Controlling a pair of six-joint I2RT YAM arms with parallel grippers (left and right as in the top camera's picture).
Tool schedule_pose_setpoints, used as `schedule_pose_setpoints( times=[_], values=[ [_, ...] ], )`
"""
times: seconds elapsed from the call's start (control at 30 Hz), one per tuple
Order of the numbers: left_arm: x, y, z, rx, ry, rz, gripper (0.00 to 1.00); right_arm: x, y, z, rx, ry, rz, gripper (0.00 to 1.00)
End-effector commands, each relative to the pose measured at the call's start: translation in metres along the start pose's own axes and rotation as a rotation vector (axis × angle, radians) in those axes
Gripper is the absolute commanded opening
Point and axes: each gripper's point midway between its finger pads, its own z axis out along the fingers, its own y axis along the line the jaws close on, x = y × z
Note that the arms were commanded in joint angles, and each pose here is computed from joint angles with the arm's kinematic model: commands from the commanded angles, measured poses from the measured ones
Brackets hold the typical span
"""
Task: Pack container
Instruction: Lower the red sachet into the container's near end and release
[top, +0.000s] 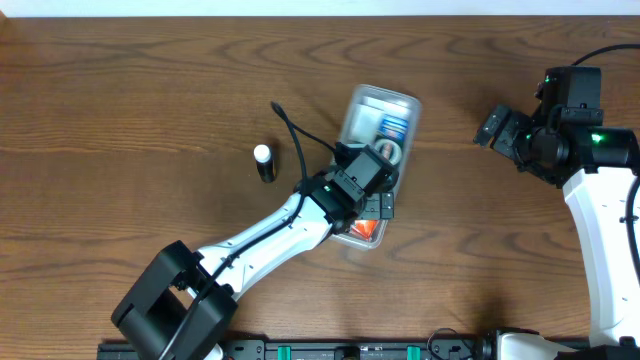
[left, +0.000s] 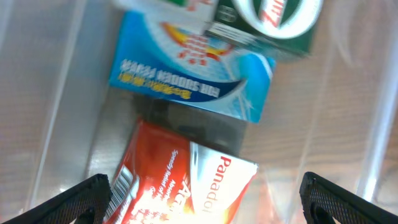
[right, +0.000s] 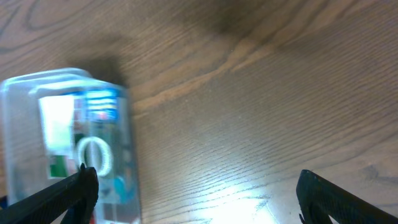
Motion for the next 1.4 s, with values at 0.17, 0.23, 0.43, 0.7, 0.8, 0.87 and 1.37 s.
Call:
schedule_pose_setpoints(
  times=[0.17, 0.23, 0.43, 0.7, 0.8, 0.87, 1.37],
  values=[
    [-0.004, -0.009, -0.007, 0.016, 0.006, 0.013, 0.98, -0.002, 0.000, -0.006, -0.008, -0.015, 0.011, 0.99],
    [-0.004, -0.009, -0.007, 0.015, 0.006, 0.013, 0.98, -0.002, 0.000, -0.006, -0.008, -0.015, 0.011, 0.99],
    [-0.007, -0.010, -0.009, 0.016, -0.004, 0.021, 0.98, -0.002, 0.000, -0.006, -0.008, -0.015, 0.011, 0.99],
    [-0.039, -0.039, -0.046, 0.100, -0.109, 0.188, 0.98, -0.002, 0.000, -0.006, -0.008, -0.015, 0.011, 0.99],
    [-0.056, -0.035, -0.065, 0.054, -0.189, 0.241, 0.98, -0.002, 0.000, -0.006, -0.008, -0.015, 0.011, 0.99],
    [-0.066, -0.022, -0.073, -0.020, -0.240, 0.287, 0.98, -0.002, 0.000, -0.006, -0.009, -0.015, 0.011, 0.99],
    [-0.083, 0.051, -0.038, -0.211, -0.106, 0.612, 0.72, -0.002, 0.000, -0.006, -0.008, -0.015, 0.011, 0.99]
  ],
)
